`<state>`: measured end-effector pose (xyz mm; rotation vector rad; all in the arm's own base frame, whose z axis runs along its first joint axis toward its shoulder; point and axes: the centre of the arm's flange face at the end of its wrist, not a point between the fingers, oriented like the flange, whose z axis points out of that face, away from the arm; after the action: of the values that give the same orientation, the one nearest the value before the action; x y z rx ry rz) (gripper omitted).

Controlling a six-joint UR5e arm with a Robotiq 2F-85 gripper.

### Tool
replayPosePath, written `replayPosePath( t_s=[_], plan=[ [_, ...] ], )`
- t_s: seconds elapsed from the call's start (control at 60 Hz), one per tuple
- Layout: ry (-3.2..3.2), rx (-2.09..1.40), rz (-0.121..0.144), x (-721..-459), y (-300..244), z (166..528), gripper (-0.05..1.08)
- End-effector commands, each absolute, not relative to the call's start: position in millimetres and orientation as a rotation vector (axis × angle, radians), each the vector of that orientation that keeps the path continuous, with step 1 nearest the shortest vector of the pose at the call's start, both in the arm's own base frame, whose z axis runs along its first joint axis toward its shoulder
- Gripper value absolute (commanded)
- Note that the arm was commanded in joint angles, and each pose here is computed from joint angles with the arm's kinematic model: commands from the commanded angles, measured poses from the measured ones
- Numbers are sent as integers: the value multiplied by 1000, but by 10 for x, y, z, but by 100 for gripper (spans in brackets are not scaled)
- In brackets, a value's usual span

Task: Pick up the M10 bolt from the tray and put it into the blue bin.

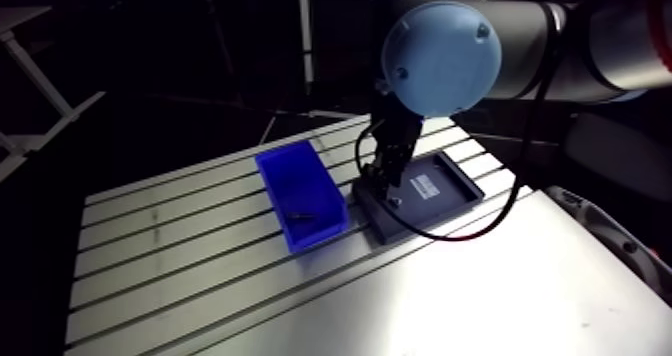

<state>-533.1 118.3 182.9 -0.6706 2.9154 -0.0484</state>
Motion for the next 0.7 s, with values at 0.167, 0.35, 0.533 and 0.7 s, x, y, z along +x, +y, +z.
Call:
replayPosePath(
  t_s=[0.167, 0.35, 0.533, 0.7],
  plan=[
    [2911, -660, -58, -5315, 1175, 1778, 53],
    [2914, -660, -61, -5317, 1174, 1779, 53],
    [2942, -676, -24, -5339, 1186, 1752, 53],
    [2942, -677, -26, -5338, 1184, 1714, 53]
  ],
)
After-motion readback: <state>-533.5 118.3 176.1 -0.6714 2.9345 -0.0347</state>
